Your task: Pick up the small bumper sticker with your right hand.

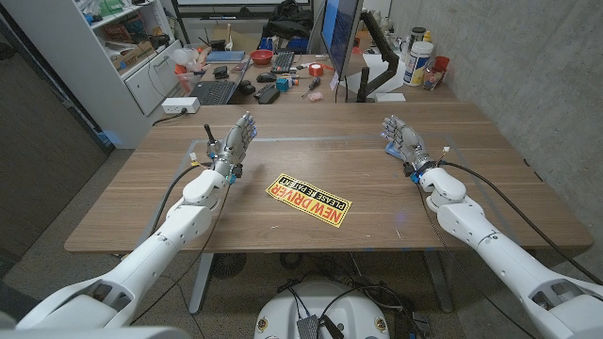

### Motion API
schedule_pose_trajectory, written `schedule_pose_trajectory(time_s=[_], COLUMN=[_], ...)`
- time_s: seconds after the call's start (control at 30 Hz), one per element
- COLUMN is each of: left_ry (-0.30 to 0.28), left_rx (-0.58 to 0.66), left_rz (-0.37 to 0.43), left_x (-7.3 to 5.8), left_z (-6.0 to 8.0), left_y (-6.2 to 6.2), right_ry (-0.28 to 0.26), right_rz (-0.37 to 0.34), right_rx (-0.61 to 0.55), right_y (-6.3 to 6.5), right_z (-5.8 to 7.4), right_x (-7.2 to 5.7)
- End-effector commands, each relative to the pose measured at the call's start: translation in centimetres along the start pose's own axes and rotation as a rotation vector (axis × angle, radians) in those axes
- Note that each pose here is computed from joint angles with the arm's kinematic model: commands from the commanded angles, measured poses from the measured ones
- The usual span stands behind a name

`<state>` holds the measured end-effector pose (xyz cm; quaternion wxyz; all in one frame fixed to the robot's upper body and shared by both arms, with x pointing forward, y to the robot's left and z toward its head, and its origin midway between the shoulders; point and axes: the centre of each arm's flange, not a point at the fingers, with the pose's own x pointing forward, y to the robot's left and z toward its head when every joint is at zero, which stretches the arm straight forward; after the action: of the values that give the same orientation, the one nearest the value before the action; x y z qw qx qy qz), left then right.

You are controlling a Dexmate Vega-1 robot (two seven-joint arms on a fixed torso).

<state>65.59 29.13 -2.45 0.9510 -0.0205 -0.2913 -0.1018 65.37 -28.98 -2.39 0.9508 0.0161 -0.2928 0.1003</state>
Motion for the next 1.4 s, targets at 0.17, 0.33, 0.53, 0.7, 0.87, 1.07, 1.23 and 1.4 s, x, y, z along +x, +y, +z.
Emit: schedule_pose_trajectory(time_s=[0.17, 0.33, 0.53, 0.7, 0.87, 1.07, 1.23, 1.4], left_ry=[0.004, 0.01, 0.009, 0.009, 0.008, -0.003, -0.008, -0.008], left_rx=[0.005, 0.004, 0.005, 0.013, 0.018, 0.023, 0.027, 0.029], left_rz=[0.006, 0.011, 0.01, 0.007, 0.003, -0.005, -0.007, -0.009], left_x=[0.5, 0.4, 0.4, 0.4, 0.4, 0.4, 0.4, 0.3], left_z=[0.2, 0.2, 0.5, 0.7, 0.8, 1.2, 1.5, 1.6], left_y=[0.6, 0.9, 0.9, 0.8, 0.6, 0.4, 0.4, 0.4], right_ry=[-0.004, -0.014, -0.034, -0.043, -0.054, -0.059, -0.064, -0.076], right_rz=[0.001, 0.016, 0.025, 0.043, 0.047, 0.052, 0.061, 0.072], right_rx=[-0.023, -0.023, -0.027, -0.044, -0.041, -0.046, -0.048, -0.05], right_y=[0.0, 0.3, 0.4, 0.4, 0.3, 0.3, 0.5, 1.0], right_z=[0.4, 0.5, 0.9, 1.1, 1.0, 1.0, 0.6, 0.4], right_x=[0.3, 0.0, -0.4, -0.7, -1.0, -1.3, -1.5, -1.7])
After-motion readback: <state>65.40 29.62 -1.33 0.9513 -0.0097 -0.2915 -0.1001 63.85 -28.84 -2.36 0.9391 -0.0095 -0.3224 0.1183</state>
